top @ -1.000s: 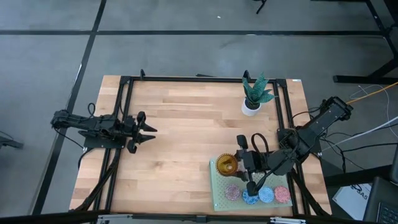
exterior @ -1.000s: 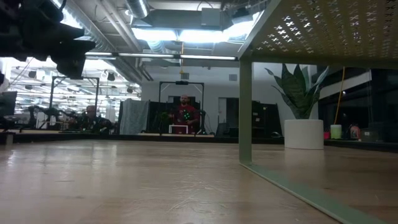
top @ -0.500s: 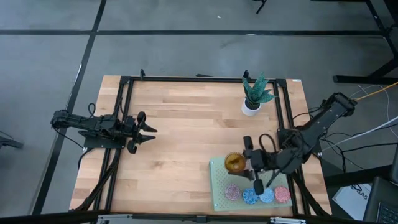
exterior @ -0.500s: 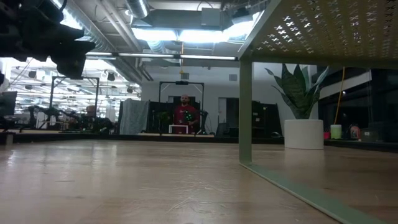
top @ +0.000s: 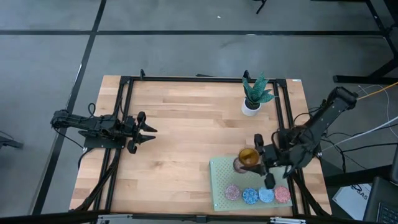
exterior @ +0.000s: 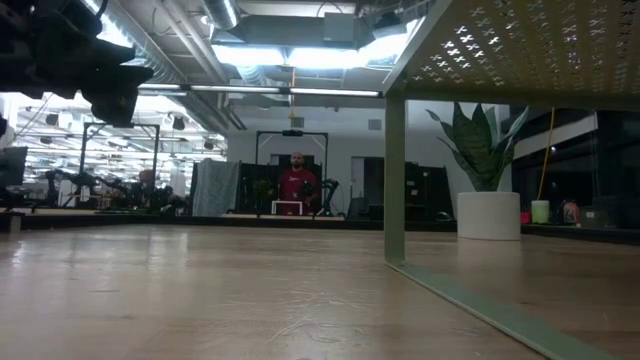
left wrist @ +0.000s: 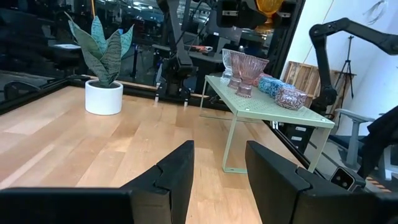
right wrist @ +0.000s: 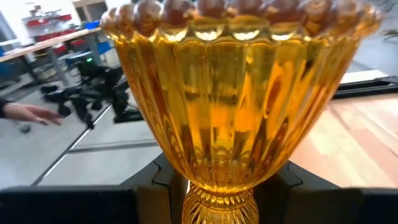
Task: Pick & Place candle stick holders
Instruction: Put the brown glass candle holder on the shelf
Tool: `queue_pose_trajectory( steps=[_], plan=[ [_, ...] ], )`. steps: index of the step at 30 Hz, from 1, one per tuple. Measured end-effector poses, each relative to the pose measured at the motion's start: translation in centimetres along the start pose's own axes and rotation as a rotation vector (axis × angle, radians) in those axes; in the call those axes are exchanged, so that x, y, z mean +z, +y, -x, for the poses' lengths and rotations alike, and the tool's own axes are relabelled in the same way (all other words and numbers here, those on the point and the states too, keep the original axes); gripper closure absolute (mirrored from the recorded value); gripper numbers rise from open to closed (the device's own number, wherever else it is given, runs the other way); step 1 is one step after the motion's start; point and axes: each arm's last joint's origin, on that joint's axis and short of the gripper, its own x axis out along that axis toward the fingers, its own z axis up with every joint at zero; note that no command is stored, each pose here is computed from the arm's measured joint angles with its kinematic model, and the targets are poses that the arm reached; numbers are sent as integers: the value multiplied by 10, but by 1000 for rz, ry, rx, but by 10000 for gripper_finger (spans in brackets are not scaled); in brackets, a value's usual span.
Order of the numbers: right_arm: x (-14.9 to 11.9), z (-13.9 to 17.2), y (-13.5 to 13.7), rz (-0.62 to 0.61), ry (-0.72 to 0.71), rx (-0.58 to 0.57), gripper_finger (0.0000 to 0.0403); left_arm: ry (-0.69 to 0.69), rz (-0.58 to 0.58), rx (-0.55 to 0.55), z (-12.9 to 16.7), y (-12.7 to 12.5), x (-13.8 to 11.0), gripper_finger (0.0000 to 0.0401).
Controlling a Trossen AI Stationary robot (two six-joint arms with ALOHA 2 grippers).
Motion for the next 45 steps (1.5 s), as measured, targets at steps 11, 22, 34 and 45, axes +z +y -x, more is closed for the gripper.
queue_pose_trajectory(
  steps=[11, 22, 34, 45],
  plan=[
    [14, 59, -20, -190, 116, 124, 274, 0, 0, 0, 0, 0, 0, 260],
    [15, 67, -21, -135, 120, 150, 274, 0, 0, 1, 0, 0, 0, 260],
    [14, 57, 0, -134, 167, 426, 274, 0, 0, 1, 0, 0, 0, 260],
    [4, 44, 16, 52, 143, 489, 274, 0, 0, 1, 0, 0, 0, 260]
  ],
)
